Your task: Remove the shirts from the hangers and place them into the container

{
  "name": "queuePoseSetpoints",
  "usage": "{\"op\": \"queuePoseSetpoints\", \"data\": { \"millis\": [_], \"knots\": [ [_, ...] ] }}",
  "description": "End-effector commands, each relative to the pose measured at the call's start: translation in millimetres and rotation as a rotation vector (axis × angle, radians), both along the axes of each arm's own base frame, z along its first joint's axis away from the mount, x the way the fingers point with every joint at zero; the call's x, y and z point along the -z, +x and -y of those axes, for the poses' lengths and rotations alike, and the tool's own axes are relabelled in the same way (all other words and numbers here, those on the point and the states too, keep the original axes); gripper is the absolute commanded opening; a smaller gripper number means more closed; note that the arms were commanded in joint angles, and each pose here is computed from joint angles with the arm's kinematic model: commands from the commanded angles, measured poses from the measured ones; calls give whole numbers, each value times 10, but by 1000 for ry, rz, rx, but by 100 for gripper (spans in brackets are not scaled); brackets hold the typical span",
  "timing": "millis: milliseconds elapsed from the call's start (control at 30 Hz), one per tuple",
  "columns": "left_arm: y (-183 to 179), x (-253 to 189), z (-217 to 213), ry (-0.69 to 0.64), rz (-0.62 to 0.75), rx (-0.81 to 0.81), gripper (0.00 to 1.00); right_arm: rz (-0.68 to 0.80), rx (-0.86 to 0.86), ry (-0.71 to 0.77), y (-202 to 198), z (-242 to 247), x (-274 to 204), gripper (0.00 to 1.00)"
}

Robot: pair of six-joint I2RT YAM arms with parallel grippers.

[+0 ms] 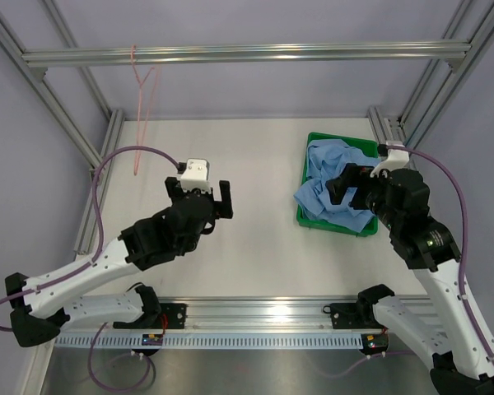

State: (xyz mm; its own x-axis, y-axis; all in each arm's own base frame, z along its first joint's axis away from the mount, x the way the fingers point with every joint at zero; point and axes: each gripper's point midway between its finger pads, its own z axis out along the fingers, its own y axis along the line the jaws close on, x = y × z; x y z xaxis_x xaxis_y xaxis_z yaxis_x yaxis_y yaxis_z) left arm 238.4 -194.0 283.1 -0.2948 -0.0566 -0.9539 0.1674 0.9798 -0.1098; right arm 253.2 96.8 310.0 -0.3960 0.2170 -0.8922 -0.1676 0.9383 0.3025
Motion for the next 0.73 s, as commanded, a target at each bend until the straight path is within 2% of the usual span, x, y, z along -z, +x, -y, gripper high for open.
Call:
{"op": "queuePoseSetpoints", "data": {
  "millis": [0, 200, 367, 600, 700],
  "knots": [
    [159, -328, -294, -11, 122, -210, 99, 15, -97, 23, -57, -181, -12, 99],
    [234, -399, -303, 31, 173, -247, 99, 67, -121, 31, -118, -190, -115, 99],
    [259, -374, -224, 64, 159, -223, 99, 60, -94, 19, -44, -169, -68, 99],
    [240, -365, -164, 44, 147, -182, 99, 88, -96, 46, -17, -196, -92, 99],
    [224, -376, -188, 40, 146, -181, 99, 94, -37, 19, 2, -79, -77, 99]
  ]
}}
